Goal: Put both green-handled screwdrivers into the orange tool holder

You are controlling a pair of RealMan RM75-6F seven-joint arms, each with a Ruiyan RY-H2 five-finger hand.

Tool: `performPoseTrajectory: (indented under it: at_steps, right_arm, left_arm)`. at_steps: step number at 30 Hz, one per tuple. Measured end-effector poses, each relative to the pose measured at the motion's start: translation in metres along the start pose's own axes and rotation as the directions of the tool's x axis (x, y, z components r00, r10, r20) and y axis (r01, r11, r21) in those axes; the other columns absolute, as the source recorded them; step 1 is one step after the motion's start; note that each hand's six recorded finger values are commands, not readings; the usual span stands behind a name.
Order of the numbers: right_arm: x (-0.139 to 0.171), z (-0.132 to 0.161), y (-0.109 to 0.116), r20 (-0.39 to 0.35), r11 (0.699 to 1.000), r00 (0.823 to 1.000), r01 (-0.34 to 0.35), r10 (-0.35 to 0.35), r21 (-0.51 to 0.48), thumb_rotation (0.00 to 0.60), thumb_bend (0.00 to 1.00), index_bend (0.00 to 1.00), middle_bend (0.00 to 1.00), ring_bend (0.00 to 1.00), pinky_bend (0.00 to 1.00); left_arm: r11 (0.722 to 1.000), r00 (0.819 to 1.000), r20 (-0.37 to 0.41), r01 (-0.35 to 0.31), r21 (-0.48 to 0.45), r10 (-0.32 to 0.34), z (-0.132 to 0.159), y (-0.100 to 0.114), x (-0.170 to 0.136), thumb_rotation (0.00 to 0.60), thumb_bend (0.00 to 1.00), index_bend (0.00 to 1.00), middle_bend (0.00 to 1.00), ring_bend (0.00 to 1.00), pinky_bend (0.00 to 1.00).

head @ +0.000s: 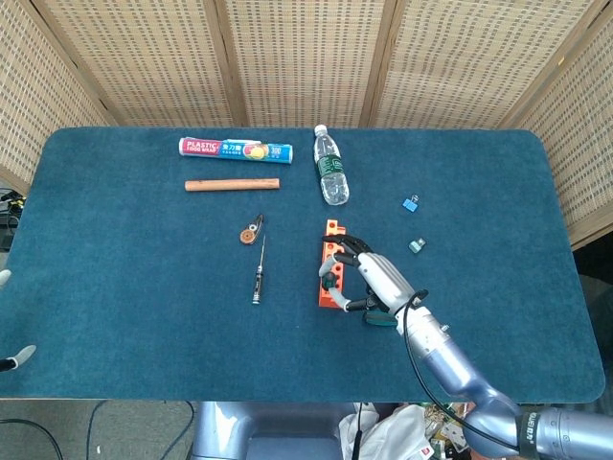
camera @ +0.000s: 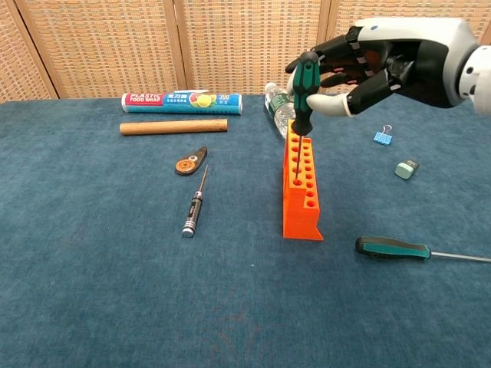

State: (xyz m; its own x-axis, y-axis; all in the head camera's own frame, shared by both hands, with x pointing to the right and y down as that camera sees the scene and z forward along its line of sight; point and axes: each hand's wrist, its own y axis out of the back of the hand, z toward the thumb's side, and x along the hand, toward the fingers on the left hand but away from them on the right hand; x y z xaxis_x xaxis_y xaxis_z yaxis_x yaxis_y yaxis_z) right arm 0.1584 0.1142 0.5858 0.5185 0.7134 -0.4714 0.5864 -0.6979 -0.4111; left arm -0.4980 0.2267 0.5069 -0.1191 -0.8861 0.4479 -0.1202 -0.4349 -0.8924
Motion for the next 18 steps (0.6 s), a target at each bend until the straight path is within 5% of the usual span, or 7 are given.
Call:
performPoseTrajectory:
  at_steps: [18]
  right_arm:
    - [-0.009, -0.022, -0.014, 0.051, 1.000, 0.999, -0.002, 0.001, 0.007, 0.600, 0.53, 0.61, 0.10, 0.00, 0.00]
  left_arm:
    - [1.000, 1.000, 0.002, 0.003, -0.005, -0.003, 0.000, 0.000, 0.000, 0.600, 0.00, 0.00, 0.00, 0.00, 0.00]
